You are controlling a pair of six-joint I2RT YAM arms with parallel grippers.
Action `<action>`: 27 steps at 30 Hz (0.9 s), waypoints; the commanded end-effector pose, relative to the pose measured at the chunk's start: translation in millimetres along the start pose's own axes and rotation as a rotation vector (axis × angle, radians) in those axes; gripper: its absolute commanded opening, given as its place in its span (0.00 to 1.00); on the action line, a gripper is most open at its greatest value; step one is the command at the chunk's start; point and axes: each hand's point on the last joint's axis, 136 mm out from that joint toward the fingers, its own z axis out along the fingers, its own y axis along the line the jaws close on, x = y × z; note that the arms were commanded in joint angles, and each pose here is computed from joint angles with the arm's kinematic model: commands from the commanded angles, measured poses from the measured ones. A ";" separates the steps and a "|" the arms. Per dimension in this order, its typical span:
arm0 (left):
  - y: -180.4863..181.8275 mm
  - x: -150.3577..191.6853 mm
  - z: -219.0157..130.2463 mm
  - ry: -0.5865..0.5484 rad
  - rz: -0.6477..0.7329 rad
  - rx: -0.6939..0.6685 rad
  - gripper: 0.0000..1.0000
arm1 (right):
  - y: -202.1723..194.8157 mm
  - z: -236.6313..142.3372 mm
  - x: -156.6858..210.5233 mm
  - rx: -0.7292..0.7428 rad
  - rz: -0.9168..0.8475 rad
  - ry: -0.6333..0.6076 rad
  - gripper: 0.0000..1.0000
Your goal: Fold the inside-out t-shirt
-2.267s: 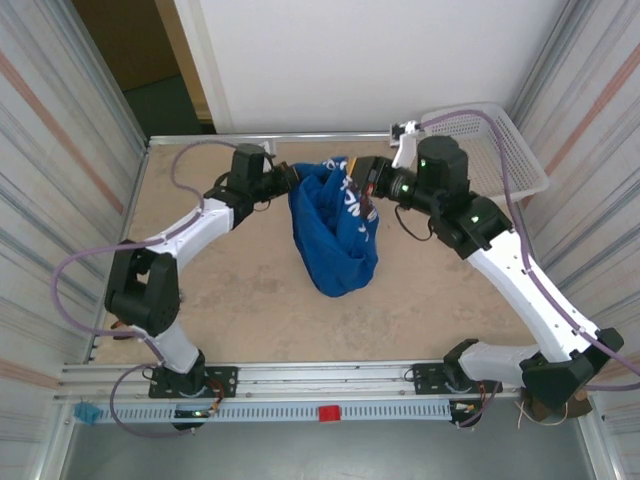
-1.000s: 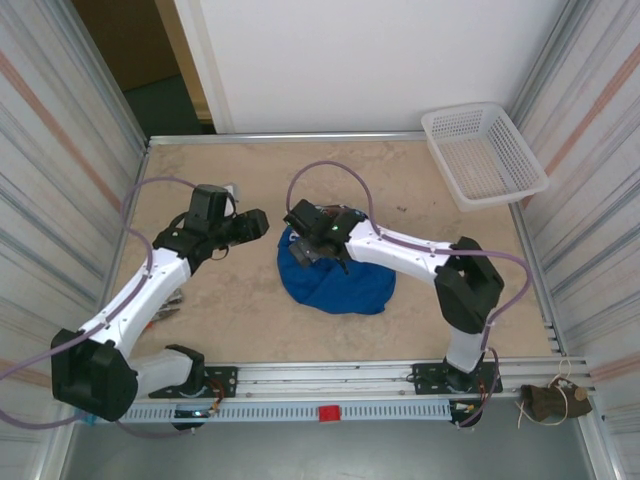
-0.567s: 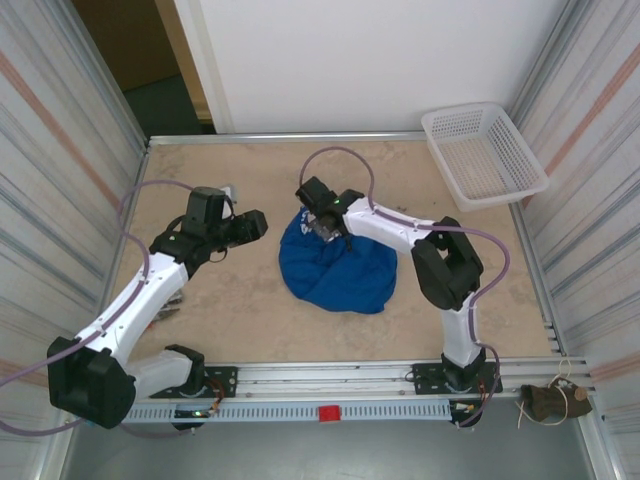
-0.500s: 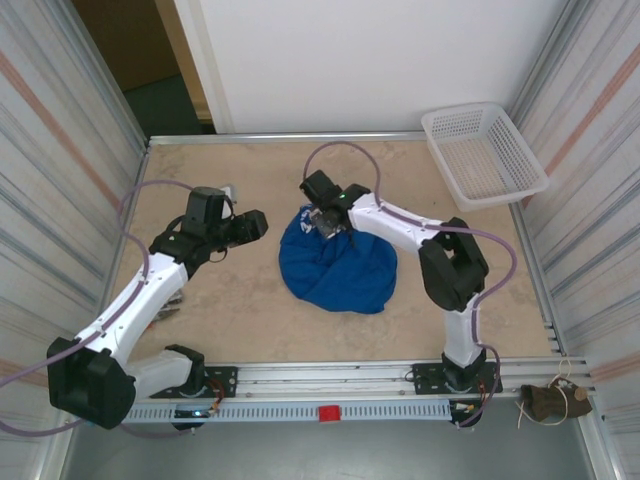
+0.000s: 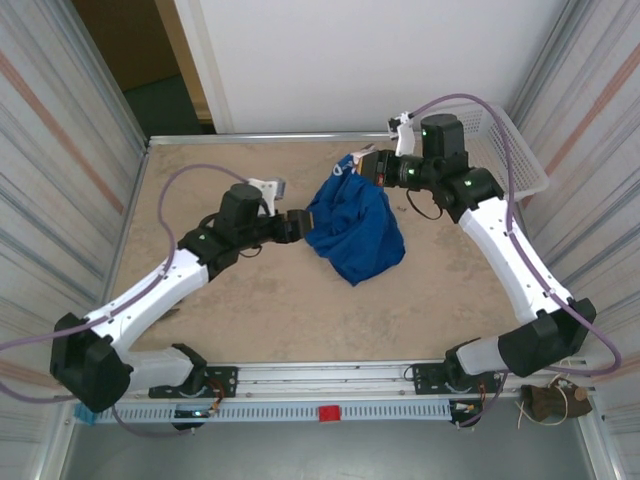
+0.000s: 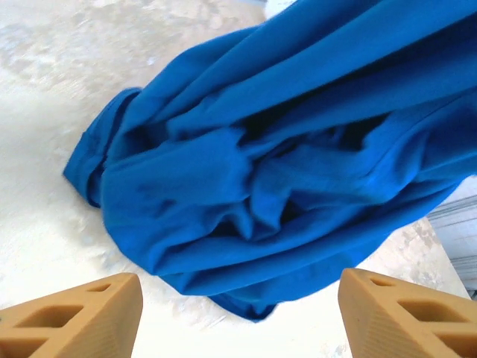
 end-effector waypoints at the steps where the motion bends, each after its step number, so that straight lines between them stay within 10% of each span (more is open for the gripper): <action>1: -21.9 -34.3 7.3 -0.117 0.090 0.018 0.70 | 16.8 3.2 8.5 -0.131 0.097 0.043 0.00; 16: -43.6 -12.1 60.7 -0.082 0.182 0.088 0.67 | 30.5 -4.8 8.4 -0.200 0.140 0.029 0.00; 18: -43.2 -14.8 68.0 -0.089 0.182 0.083 0.58 | 31.1 -4.7 9.1 -0.206 0.150 0.031 0.00; 22: -45.8 -30.6 73.1 -0.092 0.192 0.099 0.02 | 16.3 -7.5 9.2 -0.173 0.178 0.017 0.00; 27: -55.5 -61.7 28.9 -0.089 0.160 0.215 0.00 | -60.1 -10.6 6.7 0.014 0.286 -0.067 0.00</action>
